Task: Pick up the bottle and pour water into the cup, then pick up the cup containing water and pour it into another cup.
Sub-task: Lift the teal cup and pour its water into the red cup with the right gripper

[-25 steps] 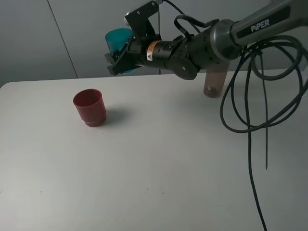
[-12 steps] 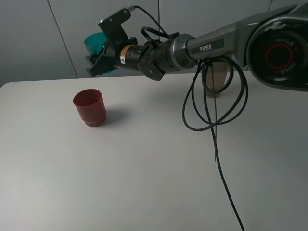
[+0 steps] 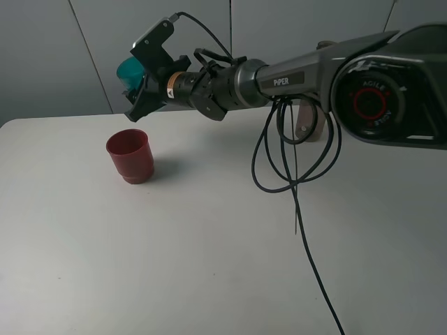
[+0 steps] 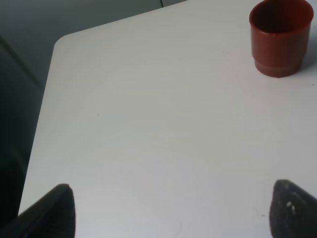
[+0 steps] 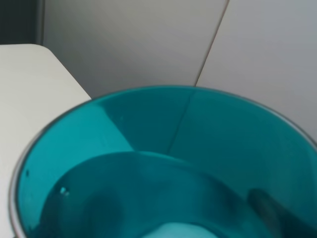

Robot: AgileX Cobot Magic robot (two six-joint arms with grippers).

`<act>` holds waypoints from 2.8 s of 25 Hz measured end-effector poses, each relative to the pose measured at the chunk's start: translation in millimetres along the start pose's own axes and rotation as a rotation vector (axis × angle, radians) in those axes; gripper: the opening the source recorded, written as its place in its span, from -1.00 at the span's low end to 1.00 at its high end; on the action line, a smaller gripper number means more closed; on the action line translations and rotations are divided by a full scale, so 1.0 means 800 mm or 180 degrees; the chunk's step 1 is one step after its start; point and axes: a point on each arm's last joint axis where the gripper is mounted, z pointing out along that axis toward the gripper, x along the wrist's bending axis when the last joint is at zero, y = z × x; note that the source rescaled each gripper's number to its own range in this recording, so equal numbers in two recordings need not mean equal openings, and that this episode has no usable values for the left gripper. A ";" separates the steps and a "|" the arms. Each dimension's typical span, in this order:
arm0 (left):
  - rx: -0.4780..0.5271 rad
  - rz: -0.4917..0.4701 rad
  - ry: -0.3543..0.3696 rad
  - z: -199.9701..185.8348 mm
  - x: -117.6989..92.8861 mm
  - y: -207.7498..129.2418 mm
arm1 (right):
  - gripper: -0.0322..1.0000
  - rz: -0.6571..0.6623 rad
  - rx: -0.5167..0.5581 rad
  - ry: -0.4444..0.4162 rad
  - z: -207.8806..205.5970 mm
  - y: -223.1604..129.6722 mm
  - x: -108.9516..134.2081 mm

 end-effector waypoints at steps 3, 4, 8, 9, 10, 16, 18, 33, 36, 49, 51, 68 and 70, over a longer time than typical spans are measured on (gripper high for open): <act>0.0000 0.0000 0.0000 0.000 0.000 0.000 | -0.89 -0.0219 0.0000 0.0003 0.000 0.000 0.000; 0.0000 0.0000 0.0000 0.000 0.000 0.000 | -0.89 -0.0260 0.0000 0.0003 0.000 0.000 0.000; 0.0000 0.0000 0.0000 0.000 0.000 0.000 | -0.89 -0.0469 0.0001 0.0035 0.000 0.000 0.001; 0.0000 0.0000 0.0000 0.000 0.000 0.000 | -0.89 -0.0523 0.0001 0.0047 0.000 0.000 0.002; 0.0000 0.0000 0.0000 0.000 0.000 0.000 | -0.89 -0.0544 -0.0006 0.0053 0.000 0.000 0.002; 0.0000 0.0000 0.0000 0.000 0.000 0.000 | -0.89 -0.0736 -0.0013 0.0109 0.000 0.000 0.005; 0.0000 0.0000 0.0000 0.000 0.000 0.000 | -0.89 -0.0791 -0.0053 0.0134 0.001 0.000 0.007; 0.0000 0.0006 0.0000 0.000 0.000 0.000 | -0.89 -0.0890 -0.0075 0.0296 0.012 -0.034 0.023; 0.0000 0.0006 0.0000 0.000 0.000 0.000 | -0.89 -0.0890 -0.0075 0.0296 0.012 -0.034 0.023; 0.0000 0.0006 0.0000 0.000 0.000 0.000 | -0.89 -0.1161 -0.0176 0.0277 0.011 -0.033 0.018; 0.0000 0.0006 0.0000 0.000 0.000 0.000 | -0.89 -0.1202 -0.0226 0.0286 0.011 -0.031 0.018; 0.0000 0.0006 0.0000 0.000 0.000 0.000 | -0.89 -0.1285 -0.0236 0.0268 0.009 -0.033 0.009; 0.0000 0.0006 0.0000 0.000 0.000 0.000 | -0.89 -0.1325 -0.0238 0.0281 0.009 -0.032 0.008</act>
